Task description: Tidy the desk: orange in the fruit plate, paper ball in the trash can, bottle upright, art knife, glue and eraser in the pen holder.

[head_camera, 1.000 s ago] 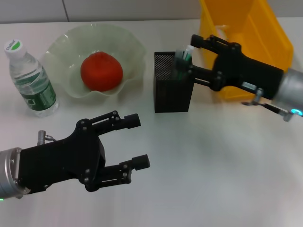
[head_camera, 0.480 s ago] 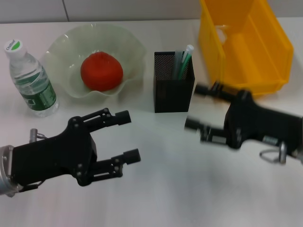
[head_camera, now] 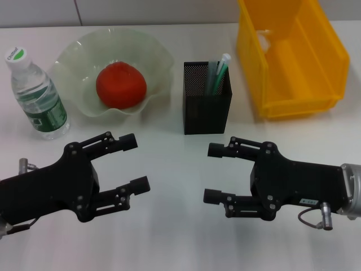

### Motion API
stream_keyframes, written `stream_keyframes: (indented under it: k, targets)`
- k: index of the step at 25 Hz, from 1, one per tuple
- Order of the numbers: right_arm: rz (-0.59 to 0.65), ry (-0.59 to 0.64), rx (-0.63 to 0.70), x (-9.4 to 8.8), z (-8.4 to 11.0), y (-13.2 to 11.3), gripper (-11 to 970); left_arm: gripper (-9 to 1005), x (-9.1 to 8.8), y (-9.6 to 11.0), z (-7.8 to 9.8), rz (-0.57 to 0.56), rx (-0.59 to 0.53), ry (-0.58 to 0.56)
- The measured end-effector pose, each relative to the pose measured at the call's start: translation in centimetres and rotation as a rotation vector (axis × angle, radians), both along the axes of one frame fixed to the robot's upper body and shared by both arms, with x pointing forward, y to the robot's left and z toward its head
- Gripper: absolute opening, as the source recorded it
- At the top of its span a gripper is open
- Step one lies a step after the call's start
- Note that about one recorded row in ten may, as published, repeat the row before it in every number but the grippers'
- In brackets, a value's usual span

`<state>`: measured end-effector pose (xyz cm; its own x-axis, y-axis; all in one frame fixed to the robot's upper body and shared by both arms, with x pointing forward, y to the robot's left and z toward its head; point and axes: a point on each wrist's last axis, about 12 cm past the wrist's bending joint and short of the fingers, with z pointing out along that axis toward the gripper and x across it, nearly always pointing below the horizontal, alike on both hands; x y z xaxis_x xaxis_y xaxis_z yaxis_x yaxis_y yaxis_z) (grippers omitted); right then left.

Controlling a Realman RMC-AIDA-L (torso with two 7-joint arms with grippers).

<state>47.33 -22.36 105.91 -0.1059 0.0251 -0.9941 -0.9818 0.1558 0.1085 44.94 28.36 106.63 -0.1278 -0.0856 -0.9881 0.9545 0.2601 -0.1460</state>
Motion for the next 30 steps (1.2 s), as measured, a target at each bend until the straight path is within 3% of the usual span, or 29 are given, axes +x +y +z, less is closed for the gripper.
stream_keyframes:
  k: [6,9,30]
  targets:
    - [0.004,0.004,-0.001,0.1,-0.1,0.2,773,760,-0.4,0.3,-0.3,0.003,0.012,0.010]
    - [0.009,0.015,0.000,0.2,-0.1,0.5,773,759,-0.9,0.5,-1.4,0.017,0.079,0.052]
    - [0.004,0.042,-0.007,0.3,-0.5,0.7,773,756,-1.3,0.5,-1.8,0.030,0.080,0.069]
